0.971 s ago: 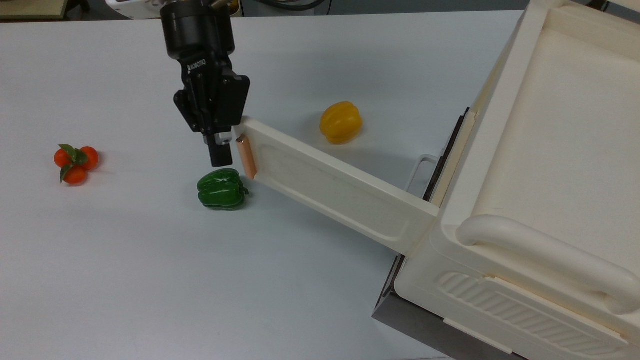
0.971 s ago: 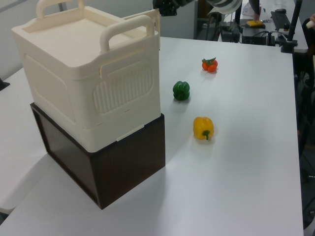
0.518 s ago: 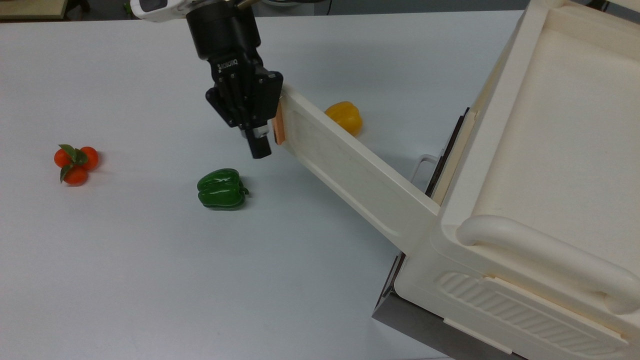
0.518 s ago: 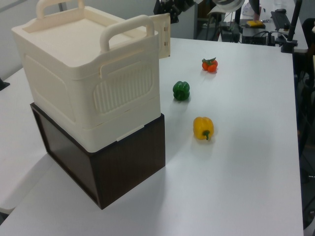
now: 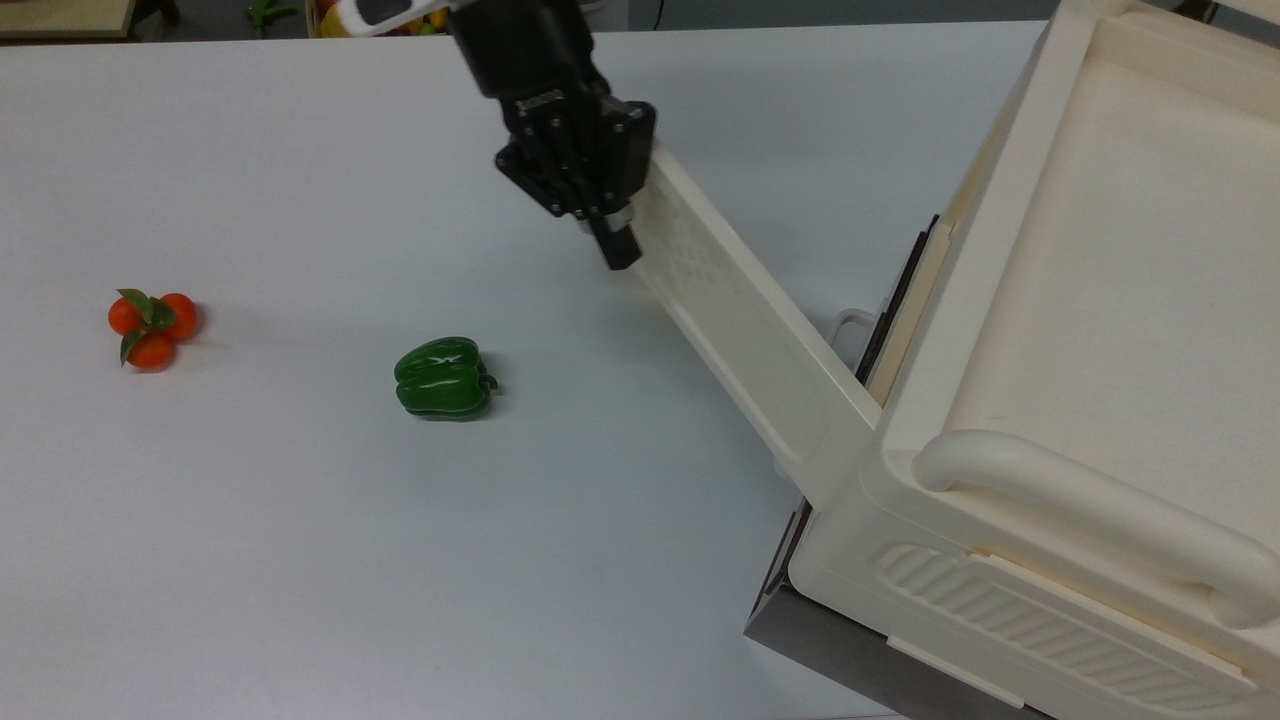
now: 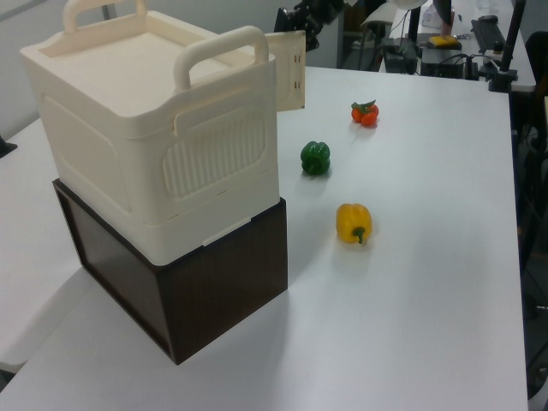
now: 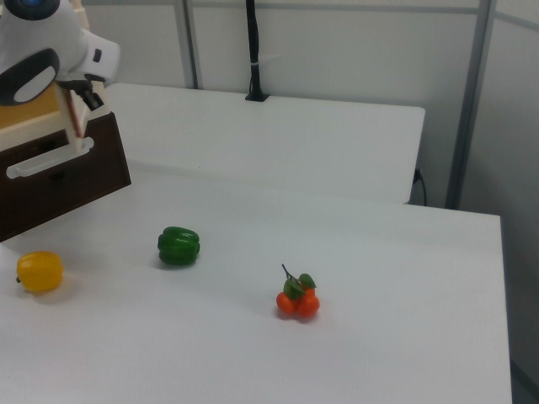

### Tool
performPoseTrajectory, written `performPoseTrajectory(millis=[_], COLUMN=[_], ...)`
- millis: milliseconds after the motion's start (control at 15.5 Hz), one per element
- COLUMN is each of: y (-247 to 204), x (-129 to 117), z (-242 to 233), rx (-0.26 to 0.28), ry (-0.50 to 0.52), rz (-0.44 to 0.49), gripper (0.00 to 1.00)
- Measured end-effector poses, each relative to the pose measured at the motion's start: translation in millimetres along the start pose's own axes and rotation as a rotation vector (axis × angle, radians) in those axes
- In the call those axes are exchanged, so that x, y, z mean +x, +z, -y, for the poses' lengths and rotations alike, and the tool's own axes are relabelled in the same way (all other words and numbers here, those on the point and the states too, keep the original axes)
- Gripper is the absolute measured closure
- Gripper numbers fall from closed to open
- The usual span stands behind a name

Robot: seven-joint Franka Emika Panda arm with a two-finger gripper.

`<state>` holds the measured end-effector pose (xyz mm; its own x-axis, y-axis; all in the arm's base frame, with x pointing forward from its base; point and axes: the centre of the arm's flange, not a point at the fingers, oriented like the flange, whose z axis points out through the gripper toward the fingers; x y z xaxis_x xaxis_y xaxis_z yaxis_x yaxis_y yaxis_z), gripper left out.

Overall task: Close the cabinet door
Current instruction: 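Push the door edge with the gripper, swinging it toward the cabinet, then press the door flush against the cabinet front with the gripper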

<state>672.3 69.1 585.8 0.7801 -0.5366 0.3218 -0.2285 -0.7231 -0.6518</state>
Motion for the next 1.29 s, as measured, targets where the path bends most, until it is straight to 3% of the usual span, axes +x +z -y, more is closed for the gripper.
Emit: performPoseTrajectory(millis=[1294], y=[45], x=[-103], z=[94], rx=[0.099], ry=[-0.129], rz=[0.197], gripper=[0.99])
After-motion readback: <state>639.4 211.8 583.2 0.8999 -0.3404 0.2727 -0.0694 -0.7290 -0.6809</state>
